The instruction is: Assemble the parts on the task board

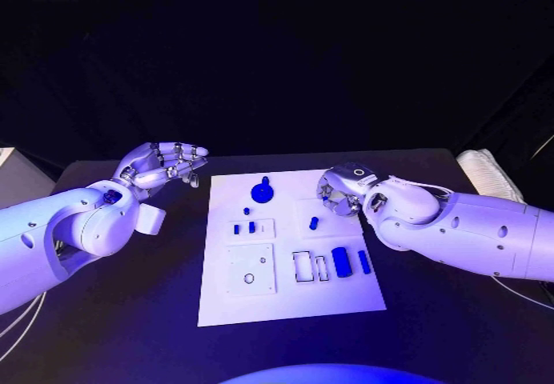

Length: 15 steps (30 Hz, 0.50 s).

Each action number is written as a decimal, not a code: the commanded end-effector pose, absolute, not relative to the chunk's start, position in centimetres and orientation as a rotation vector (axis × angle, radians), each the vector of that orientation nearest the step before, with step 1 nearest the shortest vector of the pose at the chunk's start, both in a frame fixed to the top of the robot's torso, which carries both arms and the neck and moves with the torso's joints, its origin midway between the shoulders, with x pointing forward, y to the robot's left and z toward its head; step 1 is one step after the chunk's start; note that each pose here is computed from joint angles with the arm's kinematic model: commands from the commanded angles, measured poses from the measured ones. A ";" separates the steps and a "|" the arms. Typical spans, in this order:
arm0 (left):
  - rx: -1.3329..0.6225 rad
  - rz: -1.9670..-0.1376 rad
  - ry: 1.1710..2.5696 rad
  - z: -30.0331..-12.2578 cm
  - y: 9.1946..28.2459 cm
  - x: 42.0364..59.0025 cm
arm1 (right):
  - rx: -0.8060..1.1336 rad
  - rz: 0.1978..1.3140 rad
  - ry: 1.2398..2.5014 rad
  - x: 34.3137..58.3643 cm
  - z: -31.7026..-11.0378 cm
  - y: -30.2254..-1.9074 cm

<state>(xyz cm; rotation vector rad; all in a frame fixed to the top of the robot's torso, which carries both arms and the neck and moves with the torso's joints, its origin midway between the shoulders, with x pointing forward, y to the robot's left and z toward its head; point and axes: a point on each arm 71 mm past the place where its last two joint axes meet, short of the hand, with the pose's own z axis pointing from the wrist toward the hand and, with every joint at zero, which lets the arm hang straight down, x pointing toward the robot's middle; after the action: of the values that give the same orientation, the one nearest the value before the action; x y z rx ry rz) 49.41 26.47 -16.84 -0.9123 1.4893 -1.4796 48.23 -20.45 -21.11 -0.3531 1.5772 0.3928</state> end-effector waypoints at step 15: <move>-0.911 -1.479 1.479 -16.8 26.4 49.5 | -0.278 0.548 1.446 46.2 -18.4 -19.7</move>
<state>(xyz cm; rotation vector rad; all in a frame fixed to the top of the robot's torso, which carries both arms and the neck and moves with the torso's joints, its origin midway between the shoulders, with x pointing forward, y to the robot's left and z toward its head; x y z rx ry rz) 49.55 26.59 -16.89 -0.9150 1.4856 -1.4717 46.62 -20.17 -18.80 -0.3055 1.4834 0.4839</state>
